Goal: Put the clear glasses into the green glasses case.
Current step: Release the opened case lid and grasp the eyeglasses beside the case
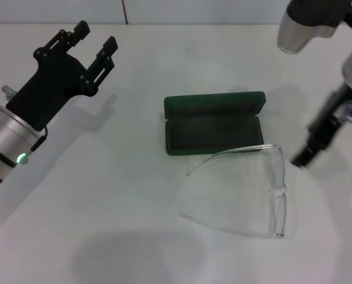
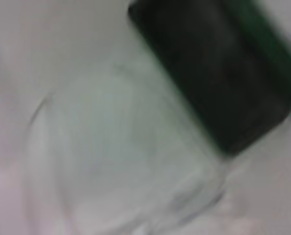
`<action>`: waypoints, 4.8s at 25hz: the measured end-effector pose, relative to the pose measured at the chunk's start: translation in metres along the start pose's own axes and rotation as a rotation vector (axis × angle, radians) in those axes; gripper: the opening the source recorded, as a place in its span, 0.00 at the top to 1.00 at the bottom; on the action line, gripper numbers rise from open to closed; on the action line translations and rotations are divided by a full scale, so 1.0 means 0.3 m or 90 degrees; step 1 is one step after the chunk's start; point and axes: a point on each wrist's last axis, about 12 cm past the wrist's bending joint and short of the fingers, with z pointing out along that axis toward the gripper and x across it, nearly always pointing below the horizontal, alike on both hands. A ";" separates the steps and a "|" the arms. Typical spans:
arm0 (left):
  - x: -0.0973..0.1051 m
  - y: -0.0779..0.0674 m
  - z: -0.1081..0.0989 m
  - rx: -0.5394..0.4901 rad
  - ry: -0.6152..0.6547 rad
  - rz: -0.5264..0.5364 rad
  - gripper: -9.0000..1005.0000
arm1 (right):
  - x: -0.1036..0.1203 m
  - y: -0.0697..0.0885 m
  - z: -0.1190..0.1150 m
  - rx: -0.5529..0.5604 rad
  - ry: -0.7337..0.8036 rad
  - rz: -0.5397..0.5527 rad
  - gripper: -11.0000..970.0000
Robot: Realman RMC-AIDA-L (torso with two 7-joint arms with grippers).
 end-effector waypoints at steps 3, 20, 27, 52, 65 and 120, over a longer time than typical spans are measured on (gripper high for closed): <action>0.004 -0.001 -0.007 -0.004 0.004 0.002 0.43 | 0.000 -0.024 -0.004 0.024 -0.101 -0.052 0.13; 0.016 -0.030 -0.042 -0.057 -0.027 -0.051 0.43 | 0.233 -0.122 0.075 0.035 -0.730 -0.137 0.13; 0.020 -0.022 -0.064 -0.085 -0.030 -0.055 0.43 | 0.230 -0.127 0.066 0.087 -0.869 -0.167 0.15; 0.032 -0.033 -0.083 -0.083 -0.017 -0.062 0.43 | 0.099 0.077 -0.044 -0.070 -0.148 -0.830 0.26; 0.030 -0.026 -0.089 -0.089 -0.019 -0.061 0.43 | 0.048 0.103 0.034 -0.020 -0.045 -0.905 0.36; 0.038 -0.044 -0.105 -0.109 -0.023 -0.041 0.44 | 0.003 0.201 0.225 0.017 0.042 -1.015 0.74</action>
